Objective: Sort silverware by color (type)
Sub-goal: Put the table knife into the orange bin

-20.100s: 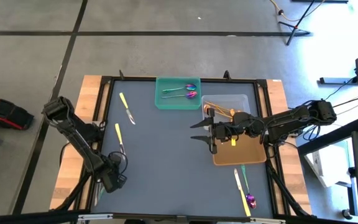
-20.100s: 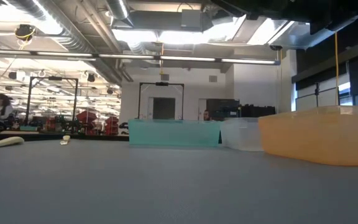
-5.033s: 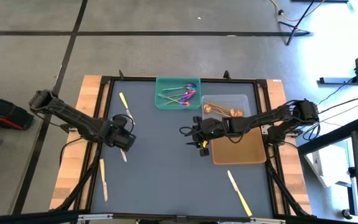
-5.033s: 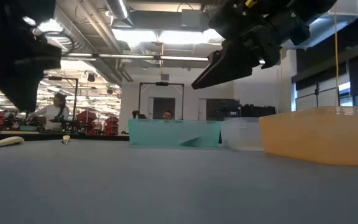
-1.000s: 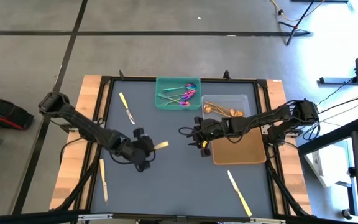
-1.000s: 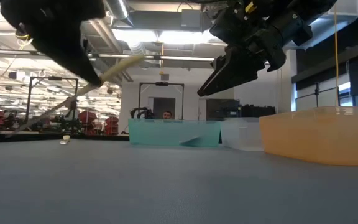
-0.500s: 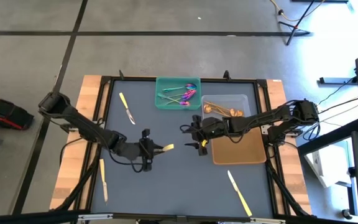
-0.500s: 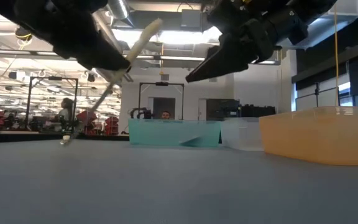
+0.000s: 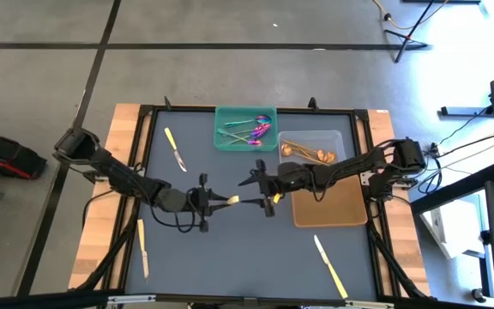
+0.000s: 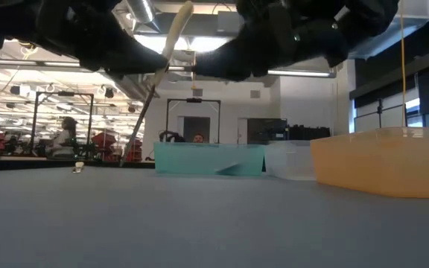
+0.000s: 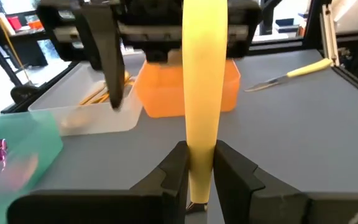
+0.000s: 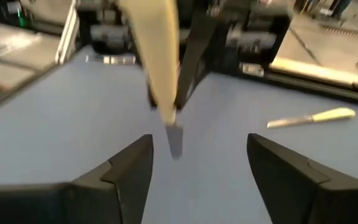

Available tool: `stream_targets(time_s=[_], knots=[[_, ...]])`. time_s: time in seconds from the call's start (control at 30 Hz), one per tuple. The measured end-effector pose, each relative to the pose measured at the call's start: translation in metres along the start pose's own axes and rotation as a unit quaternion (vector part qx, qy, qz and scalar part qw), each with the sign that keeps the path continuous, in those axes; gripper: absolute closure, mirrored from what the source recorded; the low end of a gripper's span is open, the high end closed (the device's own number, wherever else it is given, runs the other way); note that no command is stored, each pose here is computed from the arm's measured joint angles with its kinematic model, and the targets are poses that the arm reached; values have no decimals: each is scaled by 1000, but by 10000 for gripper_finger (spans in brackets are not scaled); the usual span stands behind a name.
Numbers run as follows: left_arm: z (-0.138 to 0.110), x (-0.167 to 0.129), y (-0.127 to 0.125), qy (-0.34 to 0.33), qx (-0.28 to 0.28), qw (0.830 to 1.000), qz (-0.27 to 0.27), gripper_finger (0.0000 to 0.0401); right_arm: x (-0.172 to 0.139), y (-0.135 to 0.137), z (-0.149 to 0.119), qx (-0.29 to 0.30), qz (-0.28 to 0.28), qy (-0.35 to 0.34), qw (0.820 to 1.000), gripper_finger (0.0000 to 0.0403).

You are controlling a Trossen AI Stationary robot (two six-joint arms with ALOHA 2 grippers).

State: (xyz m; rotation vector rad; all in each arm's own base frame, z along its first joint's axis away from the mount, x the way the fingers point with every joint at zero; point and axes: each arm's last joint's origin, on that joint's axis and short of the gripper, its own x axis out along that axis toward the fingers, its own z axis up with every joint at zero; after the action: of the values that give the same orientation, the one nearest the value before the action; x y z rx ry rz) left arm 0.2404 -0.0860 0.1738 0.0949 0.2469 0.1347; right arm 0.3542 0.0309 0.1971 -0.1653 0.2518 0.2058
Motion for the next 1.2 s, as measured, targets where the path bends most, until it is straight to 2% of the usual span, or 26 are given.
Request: stream_targets(time_s=[0.23,0.4,0.57,0.67,0.8,1.03,1.2], knots=[[2,1,0,-9,4,1000,6,344,8,-1,7,12,3,-70,997,162],[3,1,3,-17,6,999,30,344,16,1,8,21,33,-73,997,162],[5,2,5,-21,3,999,33,344,24,1,15,16,19,-110,994,162],[6,2,5,-26,2,999,34,344,27,0,16,17,21,-106,994,167],[6,2,5,-29,1,999,34,344,28,-1,20,17,23,-108,994,217],[7,3,6,-31,-1,999,36,344,28,-2,21,1,20,-110,994,356],[7,3,6,-31,15,999,40,334,28,-2,20,-16,17,-109,994,361]])
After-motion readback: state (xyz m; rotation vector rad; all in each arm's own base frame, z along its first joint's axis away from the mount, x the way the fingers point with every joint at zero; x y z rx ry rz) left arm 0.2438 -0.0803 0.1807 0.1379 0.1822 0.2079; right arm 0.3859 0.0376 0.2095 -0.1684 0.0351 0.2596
